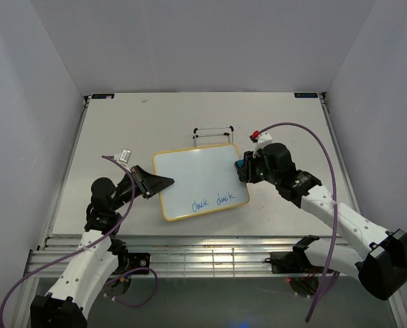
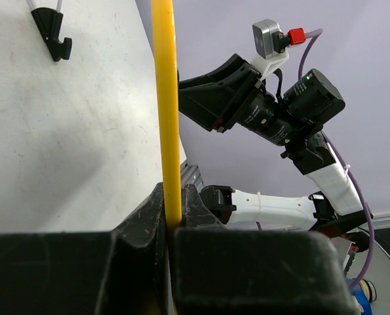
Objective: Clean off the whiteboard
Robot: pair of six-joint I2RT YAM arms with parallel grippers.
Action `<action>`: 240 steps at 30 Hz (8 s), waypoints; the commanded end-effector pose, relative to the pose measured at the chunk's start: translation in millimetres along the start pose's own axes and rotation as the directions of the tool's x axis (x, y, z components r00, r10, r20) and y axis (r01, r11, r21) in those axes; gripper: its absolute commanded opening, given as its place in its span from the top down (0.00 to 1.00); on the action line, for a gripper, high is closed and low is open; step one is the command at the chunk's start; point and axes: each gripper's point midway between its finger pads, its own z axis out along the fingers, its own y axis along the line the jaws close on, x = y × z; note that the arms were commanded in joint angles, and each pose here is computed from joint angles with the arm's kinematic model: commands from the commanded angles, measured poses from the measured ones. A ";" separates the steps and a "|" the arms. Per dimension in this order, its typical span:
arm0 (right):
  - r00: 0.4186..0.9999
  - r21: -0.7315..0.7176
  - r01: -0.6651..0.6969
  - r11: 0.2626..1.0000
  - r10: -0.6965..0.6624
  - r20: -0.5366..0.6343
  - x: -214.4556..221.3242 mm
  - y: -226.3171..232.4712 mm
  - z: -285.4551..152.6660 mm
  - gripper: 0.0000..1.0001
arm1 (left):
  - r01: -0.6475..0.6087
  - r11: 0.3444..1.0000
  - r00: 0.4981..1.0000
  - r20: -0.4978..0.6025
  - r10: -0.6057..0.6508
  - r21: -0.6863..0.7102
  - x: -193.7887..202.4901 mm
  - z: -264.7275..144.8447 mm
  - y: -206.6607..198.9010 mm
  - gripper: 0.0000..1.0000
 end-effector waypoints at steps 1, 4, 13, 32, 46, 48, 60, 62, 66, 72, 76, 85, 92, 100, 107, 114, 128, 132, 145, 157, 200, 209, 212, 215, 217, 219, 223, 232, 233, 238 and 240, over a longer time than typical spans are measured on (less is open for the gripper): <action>0.992 -0.094 -0.018 0.995 0.006 -0.127 43.0 20.2 -3.2 0.92 | -0.155 0.930 0.988 0.026 0.155 0.334 -5.5 -18.0 -106.9 1.00; 0.985 -0.063 -0.038 0.997 0.027 -0.172 68.1 16.8 -9.9 0.92 | -0.148 0.932 0.989 0.040 0.143 0.330 -8.4 -17.2 -106.3 1.00; 0.987 -0.001 -0.022 1.000 0.021 -0.159 73.3 11.9 -17.4 0.92 | -0.133 0.935 0.991 0.033 0.129 0.330 -9.7 -14.2 -103.1 1.00; 0.985 0.063 0.127 0.990 -0.118 -0.122 -48.4 -23.9 24.6 0.92 | -0.114 0.931 0.984 -0.093 0.155 0.346 14.7 -20.8 -96.6 1.00; 0.978 -0.200 0.174 0.964 -0.193 -0.079 -23.4 92.3 11.5 0.92 | -0.109 0.945 0.993 -0.015 0.119 0.308 -2.3 -10.4 -88.0 1.00; 0.979 -0.202 0.178 0.963 -0.194 -0.064 -22.8 112.3 14.1 0.92 | -0.107 0.946 0.993 -0.015 0.117 0.305 -3.8 -9.1 -88.2 1.00; 0.917 -0.068 0.288 0.955 -0.296 -0.268 23.0 155.6 28.8 0.92 | -0.106 0.950 0.994 0.000 0.111 0.293 -5.2 -8.9 -85.2 1.00; 0.912 -0.005 0.295 0.955 -0.283 -0.296 33.2 135.2 19.5 0.92 | -0.097 0.957 0.995 0.016 0.097 0.274 -7.2 -7.5 -79.9 1.00; 0.920 0.070 0.259 0.963 -0.224 -0.323 56.9 100.9 0.7 0.92 | -0.066 0.967 0.997 0.045 0.057 0.245 -11.6 -5.1 -70.4 1.00; 0.949 -0.134 0.149 0.980 -0.179 -0.258 89.1 143.8 -8.1 0.92 | -0.002 0.978 0.997 0.073 -0.013 0.208 -14.1 -2.8 -54.0 1.00; 0.934 -0.241 0.198 0.950 -0.257 -0.248 106.2 201.9 -6.3 0.92 | 0.036 0.981 0.995 0.089 -0.054 0.191 -15.3 -2.0 -45.4 1.00; 0.928 -0.205 0.202 0.958 -0.254 -0.271 123.6 203.8 -2.1 0.92 | 0.065 0.982 0.992 0.095 -0.083 0.177 -15.5 -1.3 -39.1 1.00; 0.942 0.035 0.112 0.993 -0.095 -0.322 125.3 70.7 5.1 0.92 | 0.050 0.980 0.995 0.077 -0.066 0.193 -13.4 -2.7 -46.0 1.00; 0.951 0.136 0.100 0.986 -0.054 -0.306 100.6 18.5 7.5 0.92 | 0.053 0.979 0.995 0.076 -0.069 0.197 -13.0 -3.5 -47.5 1.00; 0.960 -0.212 0.131 0.968 -0.177 -0.216 59.7 142.4 7.0 0.92 | 0.052 0.979 0.994 0.085 -0.070 0.197 -14.7 -3.2 -47.4 1.00; 0.952 -0.204 0.160 0.966 -0.206 -0.225 64.1 145.5 14.1 0.92 | 0.046 0.977 0.995 0.077 -0.064 0.208 -14.8 -3.8 -53.1 1.00; 0.951 -0.039 0.036 0.999 -0.046 -0.304 99.0 41.2 7.8 0.92 | 0.033 0.977 0.996 0.070 -0.049 0.211 -13.2 -3.9 -53.3 1.00; 0.957 -0.246 0.057 0.968 -0.124 -0.264 89.2 112.2 13.1 0.92 | 0.020 0.977 0.997 0.067 -0.035 0.213 -13.1 -3.4 -54.2 1.00; 0.910 0.115 0.081 0.990 -0.027 -0.413 111.5 -12.3 23.7 0.92 | -0.074 0.959 0.997 0.036 0.066 0.273 -7.1 -10.5 -78.2 1.00; 0.943 -0.238 0.065 0.969 -0.138 -0.303 94.3 103.7 18.6 0.92 | -0.049 0.965 0.998 0.050 0.037 0.256 -9.4 -7.4 -68.7 1.00; 0.755 0.067 0.313 0.948 -0.205 -0.623 160.0 11.7 11.2 0.92 | -0.071 0.957 0.997 0.040 0.062 0.280 -10.2 -8.0 -79.0 1.00; 0.828 -0.095 0.236 0.967 -0.252 -0.501 126.7 63.8 18.7 0.92 | -0.070 0.958 0.997 0.032 0.064 0.279 -9.5 -7.7 -78.9 1.00; 0.833 -0.127 0.224 0.966 -0.257 -0.490 122.1 71.8 19.5 0.92 | -0.079 0.955 0.997 0.034 0.072 0.284 -9.8 -8.1 -81.2 1.00; 0.832 -0.174 0.197 0.965 -0.259 -0.491 126.7 80.6 17.1 0.92 | -0.072 0.958 0.997 0.035 0.065 0.278 -10.2 -7.2 -78.3 1.00; 0.834 -0.177 0.190 0.966 -0.254 -0.490 127.9 80.9 15.9 0.92 | -0.069 0.959 0.997 0.037 0.061 0.274 -10.3 -6.7 -76.7 1.00; 0.838 -0.190 0.188 0.964 -0.258 -0.480 127.1 83.2 14.8 0.92 | -0.066 0.960 0.998 0.036 0.059 0.272 -10.4 -6.3 -76.0 1.00; 0.845 -0.171 0.201 0.965 -0.259 -0.468 120.7 81.1 17.3 0.92 | -0.071 0.959 0.997 0.038 0.063 0.276 -10.5 -7.0 -77.7 1.00; 0.865 -0.432 0.136 0.892 -0.320 -0.387 106.4 140.2 10.6 0.92 | -0.070 0.959 0.997 0.044 0.060 0.274 -10.3 -7.4 -75.7 1.00; 0.869 -0.446 0.143 0.884 -0.328 -0.370 104.0 145.9 9.2 0.92 | -0.068 0.960 0.997 0.048 0.057 0.271 -10.9 -7.1 -74.8 1.00; 0.885 -0.474 0.191 0.860 -0.360 -0.295 98.6 184.3 -3.3 0.92 | -0.046 0.965 0.997 0.074 0.027 0.258 -14.2 -6.5 -69.4 1.00; 0.893 -0.480 0.198 0.854 -0.359 -0.272 98.0 202.1 -9.2 0.92 | -0.035 0.967 0.996 0.085 0.014 0.252 -16.3 -5.7 -67.3 1.00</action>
